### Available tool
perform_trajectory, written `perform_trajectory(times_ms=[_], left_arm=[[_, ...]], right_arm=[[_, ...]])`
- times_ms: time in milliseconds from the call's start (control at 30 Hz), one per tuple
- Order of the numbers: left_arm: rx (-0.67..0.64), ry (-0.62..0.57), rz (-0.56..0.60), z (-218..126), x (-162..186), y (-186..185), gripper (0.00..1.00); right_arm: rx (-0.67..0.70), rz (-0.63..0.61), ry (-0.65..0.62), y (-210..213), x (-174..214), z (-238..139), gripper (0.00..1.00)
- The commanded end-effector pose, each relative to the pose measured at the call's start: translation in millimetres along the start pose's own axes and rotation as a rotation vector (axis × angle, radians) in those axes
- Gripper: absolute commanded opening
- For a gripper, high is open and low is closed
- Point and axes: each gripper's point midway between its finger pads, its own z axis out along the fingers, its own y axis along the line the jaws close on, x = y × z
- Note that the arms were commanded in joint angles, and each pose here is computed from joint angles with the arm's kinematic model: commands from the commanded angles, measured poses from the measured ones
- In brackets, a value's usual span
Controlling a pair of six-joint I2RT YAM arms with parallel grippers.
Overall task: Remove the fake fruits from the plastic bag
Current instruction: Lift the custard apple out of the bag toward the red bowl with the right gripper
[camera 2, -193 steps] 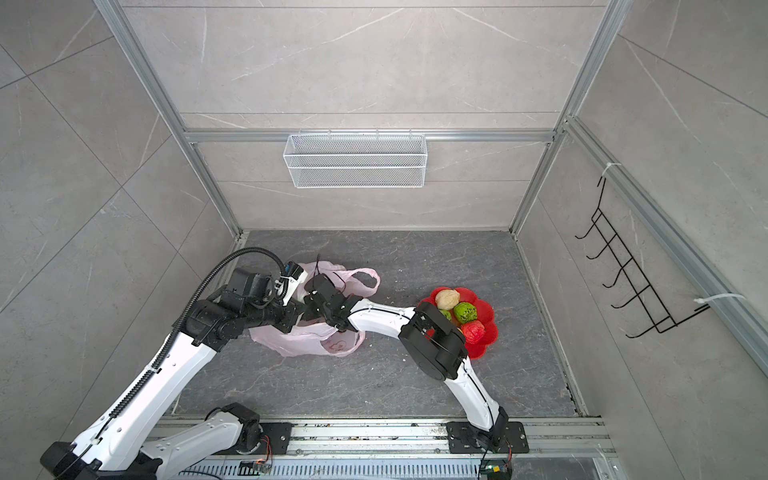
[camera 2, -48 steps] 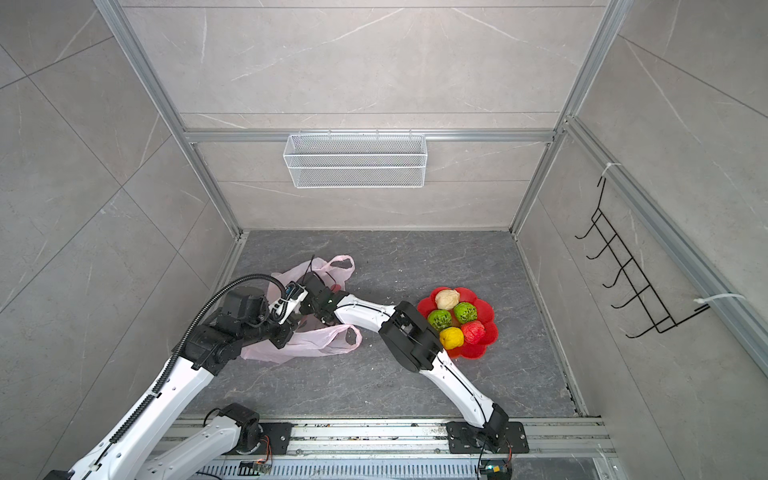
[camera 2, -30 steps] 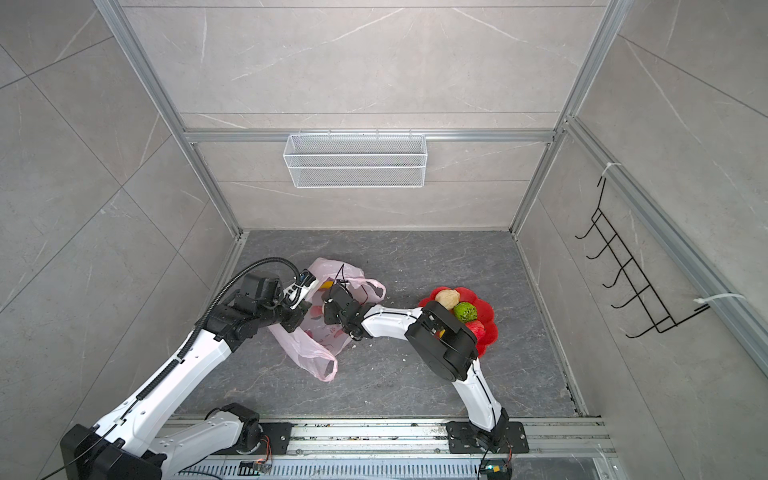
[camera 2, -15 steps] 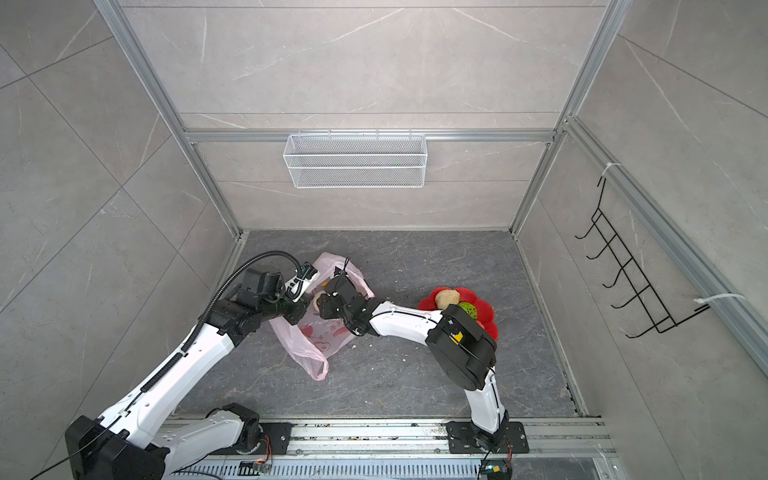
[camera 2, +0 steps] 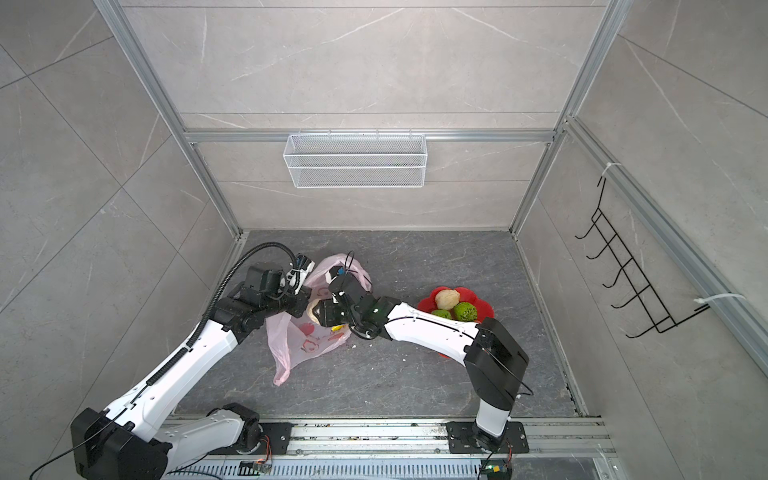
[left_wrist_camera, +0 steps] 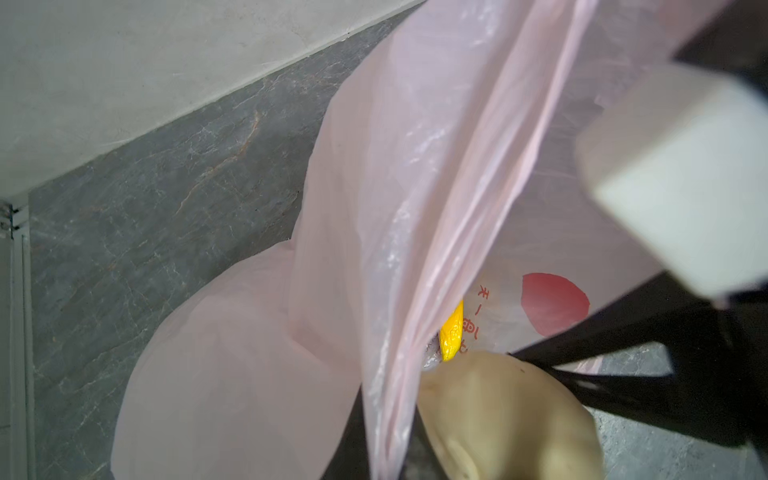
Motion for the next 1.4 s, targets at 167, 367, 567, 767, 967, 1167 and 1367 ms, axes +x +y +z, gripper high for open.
perform_trajectory(times_ms=[167, 367, 567, 767, 967, 1167, 1367], left_arm=[[-0.092, -0.075, -0.107, -11, -17, 16, 0.04], [-0.120, -0.048, -0.140, -12, -11, 21, 0.03], [-0.162, -0.036, -0.164, -13, -6, 28, 0.03], [-0.173, -0.033, -0.176, -14, -5, 30, 0.03], [-0.164, -0.046, -0.198, -19, -7, 28, 0.03], [-0.171, -0.068, -0.241, -28, -8, 29, 0.03], [-0.242, -0.084, -0.296, -42, -5, 41, 0.02]], right_arm=[[0.026, -0.067, 0.054, -3, 10, -22, 0.14], [-0.040, -0.123, 0.038, 19, -4, -38, 0.14], [-0.091, -0.195, 0.029, 38, -15, -64, 0.14], [-0.088, -0.213, -0.024, 38, -32, -90, 0.14], [-0.098, -0.202, -0.084, 37, -47, -104, 0.14], [-0.133, -0.166, -0.118, 40, -53, -99, 0.14], [-0.196, -0.161, -0.118, 52, -57, -96, 0.14]])
